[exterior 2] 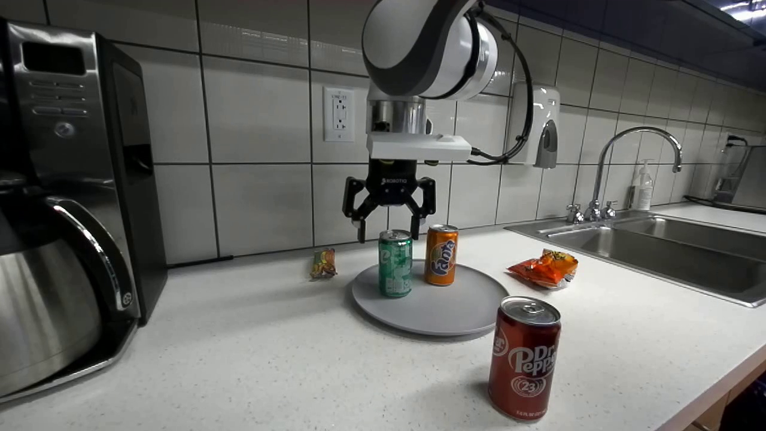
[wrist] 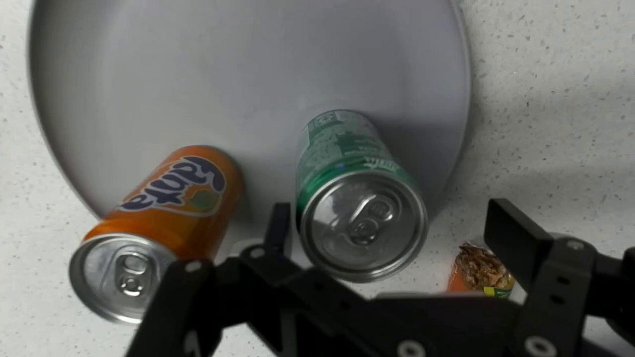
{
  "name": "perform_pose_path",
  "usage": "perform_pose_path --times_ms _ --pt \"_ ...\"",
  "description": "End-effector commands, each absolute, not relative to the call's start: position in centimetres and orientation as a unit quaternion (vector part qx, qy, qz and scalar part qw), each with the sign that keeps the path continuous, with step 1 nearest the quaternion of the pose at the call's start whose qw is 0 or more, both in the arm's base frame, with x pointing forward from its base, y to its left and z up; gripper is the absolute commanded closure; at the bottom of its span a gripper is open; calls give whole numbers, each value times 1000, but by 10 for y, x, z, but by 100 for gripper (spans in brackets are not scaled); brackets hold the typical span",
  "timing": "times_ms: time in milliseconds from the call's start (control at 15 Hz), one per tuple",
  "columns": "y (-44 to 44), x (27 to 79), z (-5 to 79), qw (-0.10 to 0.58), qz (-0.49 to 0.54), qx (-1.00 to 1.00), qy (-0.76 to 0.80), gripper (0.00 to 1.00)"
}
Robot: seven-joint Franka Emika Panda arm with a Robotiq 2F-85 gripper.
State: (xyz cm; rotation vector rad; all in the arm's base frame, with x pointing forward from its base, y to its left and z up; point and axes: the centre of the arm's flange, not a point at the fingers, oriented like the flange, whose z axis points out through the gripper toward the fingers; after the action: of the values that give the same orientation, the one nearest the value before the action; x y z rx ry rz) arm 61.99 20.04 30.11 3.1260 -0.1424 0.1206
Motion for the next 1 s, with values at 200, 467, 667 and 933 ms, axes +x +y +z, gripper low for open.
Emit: perform_pose_path --times_ms 200,467,667,933 --pt "196 577 319 4 34 998 -51 0" --pt "192 554 322 7 26 998 -51 0" --pt "192 537 319 7 14 999 -50 0" --pt "191 517 316 5 2 999 -52 0"
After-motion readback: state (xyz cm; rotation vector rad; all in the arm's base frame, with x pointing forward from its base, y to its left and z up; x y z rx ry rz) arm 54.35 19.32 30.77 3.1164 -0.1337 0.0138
